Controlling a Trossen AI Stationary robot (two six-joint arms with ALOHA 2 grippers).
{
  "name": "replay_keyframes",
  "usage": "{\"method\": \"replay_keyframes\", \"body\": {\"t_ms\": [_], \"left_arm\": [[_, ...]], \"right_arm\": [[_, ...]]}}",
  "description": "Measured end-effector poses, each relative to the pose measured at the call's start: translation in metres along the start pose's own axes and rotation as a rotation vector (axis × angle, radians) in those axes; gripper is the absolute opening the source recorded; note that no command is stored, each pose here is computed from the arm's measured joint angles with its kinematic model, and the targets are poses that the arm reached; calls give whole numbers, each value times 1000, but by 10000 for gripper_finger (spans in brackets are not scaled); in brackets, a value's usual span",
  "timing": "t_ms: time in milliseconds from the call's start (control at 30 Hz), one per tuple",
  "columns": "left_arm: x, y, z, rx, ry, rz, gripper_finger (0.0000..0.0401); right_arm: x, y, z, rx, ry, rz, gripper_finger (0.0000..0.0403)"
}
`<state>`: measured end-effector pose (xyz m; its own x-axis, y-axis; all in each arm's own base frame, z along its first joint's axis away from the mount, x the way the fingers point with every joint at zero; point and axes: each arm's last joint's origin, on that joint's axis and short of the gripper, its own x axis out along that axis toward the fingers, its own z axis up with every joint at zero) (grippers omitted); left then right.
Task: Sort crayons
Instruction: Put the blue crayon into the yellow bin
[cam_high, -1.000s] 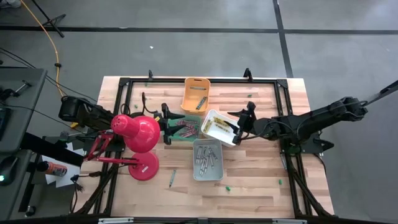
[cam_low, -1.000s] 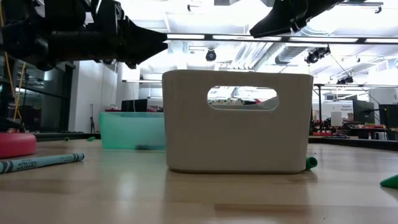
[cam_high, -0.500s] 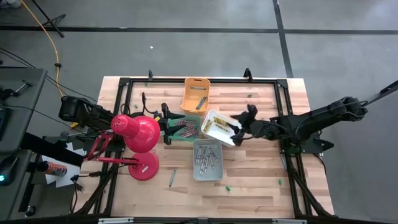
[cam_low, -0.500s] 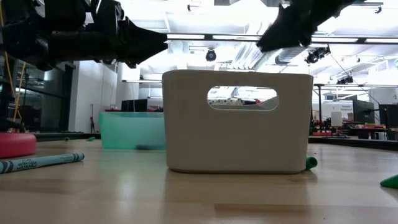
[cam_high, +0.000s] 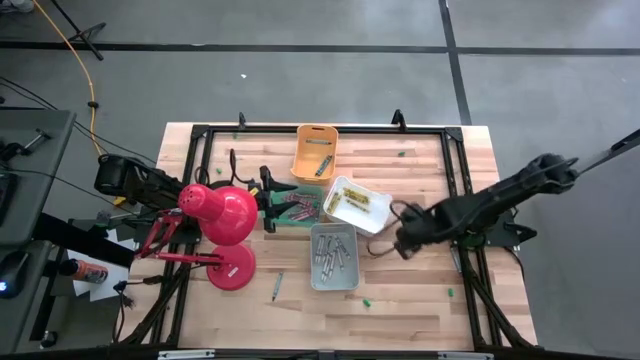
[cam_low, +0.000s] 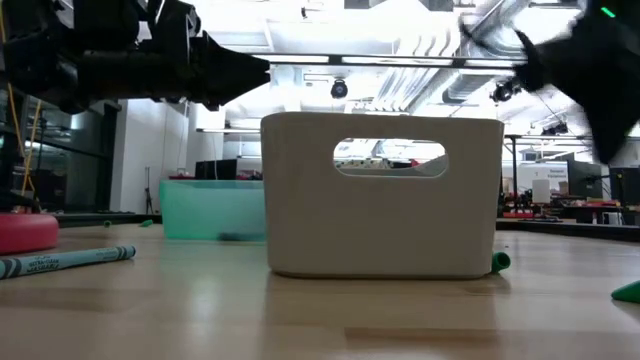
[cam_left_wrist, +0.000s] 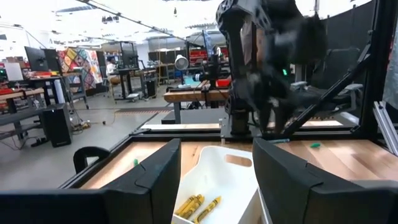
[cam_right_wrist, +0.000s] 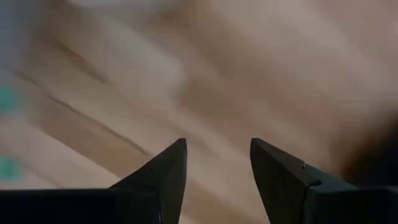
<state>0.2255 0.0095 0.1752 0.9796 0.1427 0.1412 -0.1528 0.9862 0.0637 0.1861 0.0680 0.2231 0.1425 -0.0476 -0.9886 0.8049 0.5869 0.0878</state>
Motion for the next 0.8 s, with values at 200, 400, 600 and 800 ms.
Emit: {"method": "replay_keyframes", "body": {"t_ms": [200,400,600,800], "left_arm": [[0,0,-3,-20,31,-2,186],[0,0,-3,-2,33,-2,186],[0,0,-3,5,35,0,186],[0,0,-3,3,35,0,186]], "right_arm": [[49,-20,-41,155,412,-206,172],[74,-37,-58,204,451,-328,172],[87,-37,-58,229,412,-415,172],[101,-34,-60,236,431,-511,171]]}}
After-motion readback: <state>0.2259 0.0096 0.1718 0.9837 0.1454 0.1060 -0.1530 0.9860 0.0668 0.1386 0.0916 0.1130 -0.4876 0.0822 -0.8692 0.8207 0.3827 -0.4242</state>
